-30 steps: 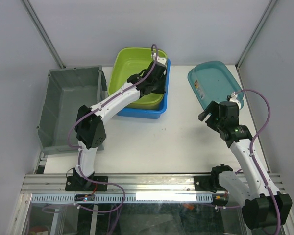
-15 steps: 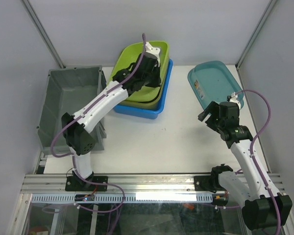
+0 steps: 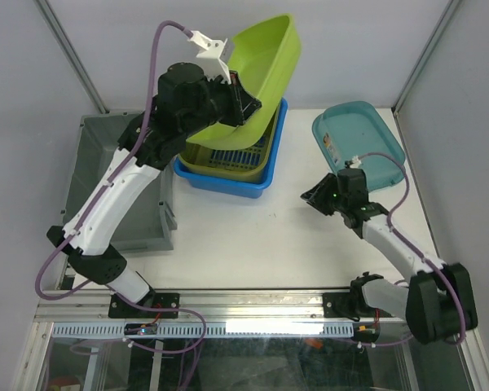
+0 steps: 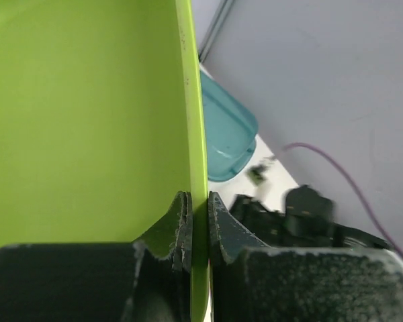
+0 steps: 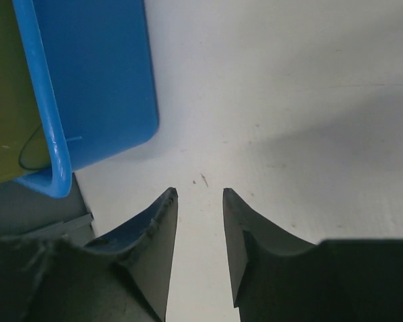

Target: Turn the large container upside down

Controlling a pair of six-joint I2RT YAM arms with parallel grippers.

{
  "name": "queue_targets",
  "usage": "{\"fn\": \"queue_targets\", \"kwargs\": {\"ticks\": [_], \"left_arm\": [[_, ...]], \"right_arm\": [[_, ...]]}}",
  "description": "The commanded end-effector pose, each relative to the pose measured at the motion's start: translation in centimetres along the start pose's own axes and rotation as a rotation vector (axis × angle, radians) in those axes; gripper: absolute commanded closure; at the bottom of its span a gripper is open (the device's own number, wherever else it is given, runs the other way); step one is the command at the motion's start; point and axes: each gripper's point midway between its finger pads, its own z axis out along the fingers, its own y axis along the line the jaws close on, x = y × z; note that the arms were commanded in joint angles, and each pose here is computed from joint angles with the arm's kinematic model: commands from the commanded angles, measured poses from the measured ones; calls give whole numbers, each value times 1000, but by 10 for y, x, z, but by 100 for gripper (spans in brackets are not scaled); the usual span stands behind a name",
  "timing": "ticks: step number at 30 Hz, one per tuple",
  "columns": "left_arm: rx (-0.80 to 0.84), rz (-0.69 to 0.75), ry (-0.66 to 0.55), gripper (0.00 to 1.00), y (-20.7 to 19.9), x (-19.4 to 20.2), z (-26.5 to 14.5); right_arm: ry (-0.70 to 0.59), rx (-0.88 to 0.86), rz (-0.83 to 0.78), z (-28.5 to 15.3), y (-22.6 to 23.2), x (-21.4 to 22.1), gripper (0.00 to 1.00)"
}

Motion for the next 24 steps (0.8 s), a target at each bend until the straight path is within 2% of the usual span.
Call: {"fn": "queue_targets", "kwargs": {"ticks": [1, 4, 9, 12, 13, 18, 22, 24], "left_arm": [[228, -3, -185, 100, -55, -61, -51], [307, -26, -190, 100, -70, -65, -68], [357, -58, -203, 100, -78, -66, -77], [367, -67, -195, 100, -80, -63, -76], [381, -66, -213, 100, -83, -69, -89], [408, -82, -190, 100, -86, -59, -85], [474, -106, -180, 100, -95, -55, -82], [524, -126, -171, 100, -104, -53, -81]], "right_arm": [[-23, -203, 18, 28, 79, -20, 64], [57, -189, 19, 64, 95, -7, 63], [161, -288, 7, 100, 147, 9, 62], [213, -268, -10, 107, 152, 11, 62], [212, -259, -4, 105, 149, 8, 62], [64, -140, -19, 69, 97, -41, 54], [-146, 14, -91, 3, 51, -89, 45], [-294, 149, -120, -41, 26, -115, 33]]}}
